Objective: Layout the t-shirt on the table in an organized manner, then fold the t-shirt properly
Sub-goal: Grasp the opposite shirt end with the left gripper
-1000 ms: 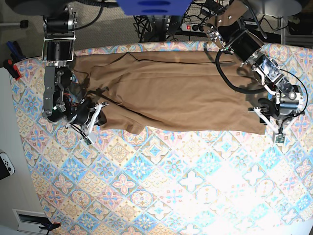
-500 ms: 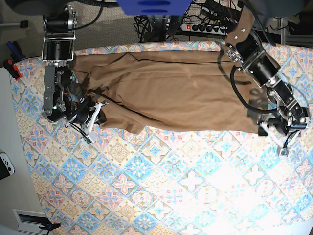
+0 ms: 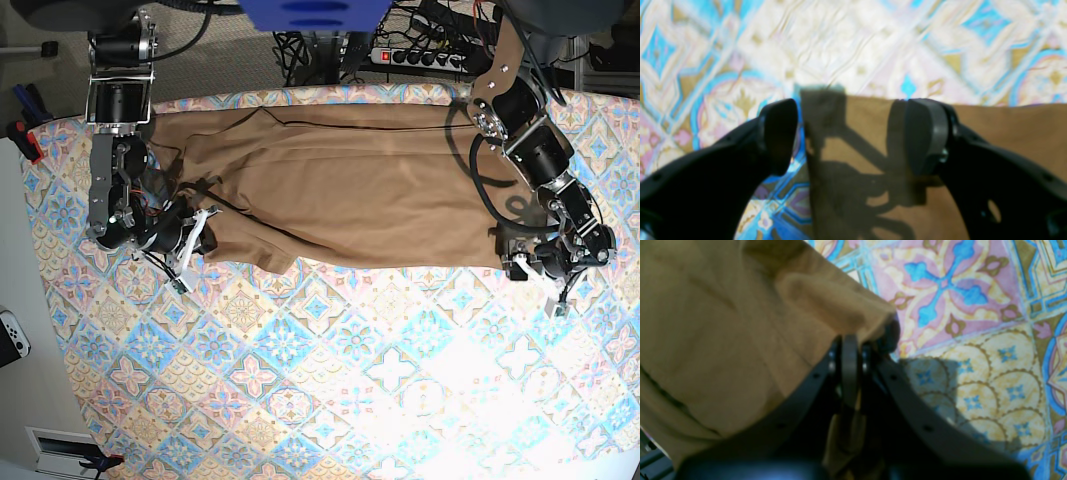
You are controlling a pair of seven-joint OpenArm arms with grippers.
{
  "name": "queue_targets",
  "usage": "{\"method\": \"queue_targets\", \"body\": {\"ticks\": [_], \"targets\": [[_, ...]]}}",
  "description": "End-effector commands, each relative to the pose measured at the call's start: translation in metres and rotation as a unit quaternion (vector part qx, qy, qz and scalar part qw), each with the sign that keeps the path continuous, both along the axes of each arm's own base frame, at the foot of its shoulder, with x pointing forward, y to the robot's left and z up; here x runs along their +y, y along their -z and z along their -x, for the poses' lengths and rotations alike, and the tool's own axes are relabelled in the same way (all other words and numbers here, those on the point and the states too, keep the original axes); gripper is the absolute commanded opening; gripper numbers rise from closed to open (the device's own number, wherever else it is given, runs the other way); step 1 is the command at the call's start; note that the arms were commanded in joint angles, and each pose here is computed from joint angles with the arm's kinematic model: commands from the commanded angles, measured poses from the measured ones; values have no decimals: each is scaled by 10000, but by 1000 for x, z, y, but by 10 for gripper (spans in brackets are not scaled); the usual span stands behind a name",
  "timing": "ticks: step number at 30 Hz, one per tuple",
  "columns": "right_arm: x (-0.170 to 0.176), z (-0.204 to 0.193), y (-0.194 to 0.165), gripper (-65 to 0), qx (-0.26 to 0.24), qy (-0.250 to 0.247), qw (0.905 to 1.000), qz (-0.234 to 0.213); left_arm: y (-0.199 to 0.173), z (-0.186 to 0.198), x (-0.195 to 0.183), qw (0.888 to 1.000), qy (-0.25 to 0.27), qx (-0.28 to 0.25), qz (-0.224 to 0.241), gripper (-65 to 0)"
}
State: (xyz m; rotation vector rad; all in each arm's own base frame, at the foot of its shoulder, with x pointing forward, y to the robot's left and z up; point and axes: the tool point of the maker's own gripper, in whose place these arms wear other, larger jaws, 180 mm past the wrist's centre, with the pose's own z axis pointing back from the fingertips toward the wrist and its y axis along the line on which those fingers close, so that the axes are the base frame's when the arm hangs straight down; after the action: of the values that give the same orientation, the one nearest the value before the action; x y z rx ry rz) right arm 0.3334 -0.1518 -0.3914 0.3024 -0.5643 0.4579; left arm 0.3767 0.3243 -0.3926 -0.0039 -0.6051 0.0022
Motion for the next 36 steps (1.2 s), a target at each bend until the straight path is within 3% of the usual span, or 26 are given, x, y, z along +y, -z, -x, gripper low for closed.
{"method": "queue_targets", "body": {"ticks": [1,8,26,32,34,36], "targets": [[-2,-12,-16,-650,-272,-7,9996,-47,-25,-13,18,9993,-67,-328,-165,-189],[-2,-12,-16,-650,-272,-7,9996,-47,-32,-5,42,9987,-171,-291,-378,-189],[-1,-12,-17,-650,-280,-13,9996,-42,-4,1,32,9993,-119,-345,-117,-189],[1,-15,-33,-650,-485,-122,9987,65,-2,0,28,9994,-75,-317,-105,-194],[1,-14,-35,-650,-475,-149,9987,124,0,1,27,9995,-71,-298,-88,-231],[1,-14,-37,-650,-487,-166,9986,149,7,3,22,9997,-59,-223,0,-314]]}}
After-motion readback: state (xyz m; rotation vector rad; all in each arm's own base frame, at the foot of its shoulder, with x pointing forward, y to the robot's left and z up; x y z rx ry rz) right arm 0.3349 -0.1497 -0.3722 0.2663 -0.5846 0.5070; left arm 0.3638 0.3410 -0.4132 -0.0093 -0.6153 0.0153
